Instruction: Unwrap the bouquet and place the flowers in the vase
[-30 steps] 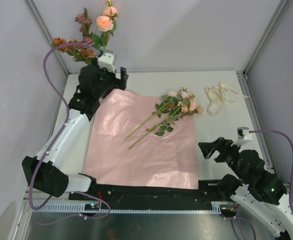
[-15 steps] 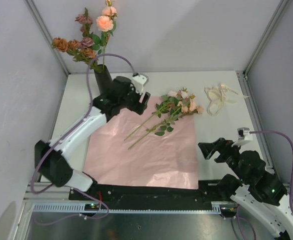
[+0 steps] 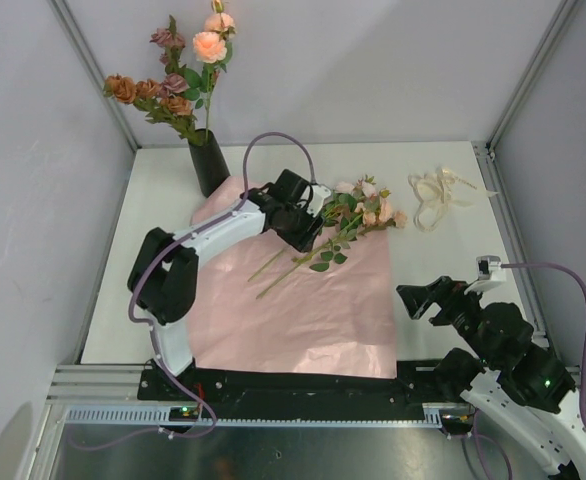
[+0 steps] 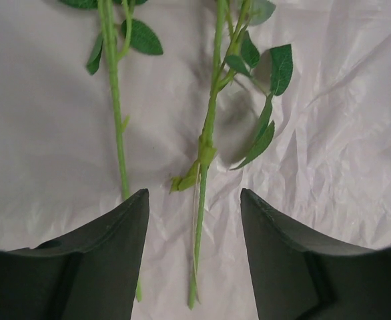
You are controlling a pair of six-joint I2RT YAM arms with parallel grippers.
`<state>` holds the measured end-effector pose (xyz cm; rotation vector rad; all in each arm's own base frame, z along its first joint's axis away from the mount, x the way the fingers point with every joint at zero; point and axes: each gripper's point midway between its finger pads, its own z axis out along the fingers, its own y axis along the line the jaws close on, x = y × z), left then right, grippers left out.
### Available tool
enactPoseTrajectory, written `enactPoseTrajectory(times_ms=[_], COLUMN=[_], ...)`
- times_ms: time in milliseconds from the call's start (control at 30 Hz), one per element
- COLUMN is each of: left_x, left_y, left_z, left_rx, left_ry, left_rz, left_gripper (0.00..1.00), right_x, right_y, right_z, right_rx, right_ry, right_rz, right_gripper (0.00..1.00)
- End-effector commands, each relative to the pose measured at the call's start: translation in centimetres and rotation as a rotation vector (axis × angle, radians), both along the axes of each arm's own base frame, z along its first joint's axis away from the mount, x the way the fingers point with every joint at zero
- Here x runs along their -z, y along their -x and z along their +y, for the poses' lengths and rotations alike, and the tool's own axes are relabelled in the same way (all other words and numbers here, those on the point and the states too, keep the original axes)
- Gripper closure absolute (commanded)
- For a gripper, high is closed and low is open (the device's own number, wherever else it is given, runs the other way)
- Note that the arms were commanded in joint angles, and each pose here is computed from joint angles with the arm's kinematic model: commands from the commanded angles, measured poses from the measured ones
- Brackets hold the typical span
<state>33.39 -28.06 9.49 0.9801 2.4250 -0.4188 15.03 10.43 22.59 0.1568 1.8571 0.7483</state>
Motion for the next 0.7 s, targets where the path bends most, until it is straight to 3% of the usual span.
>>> enactPoseTrajectory(times_ms=[0,667], left_x=[-0.8,4.1], left_y=[-0.7,-1.8], left_z=[-2.4,-3.4], left_rx=[0.108,0.16], left_ry=[0.027,-0.033], left_rz=[-0.038,0.02], left_gripper=[0.38,0.51], right_x=[-0.9,-0.9], right_y=[0.0,-0.1], right_z=[0.1,0.0], right_rx=[-0.004,0.002], right_ry=[-0.028,-0.025], right_rz=[-0.031,-0.036], right_gripper=[0.01,0.01])
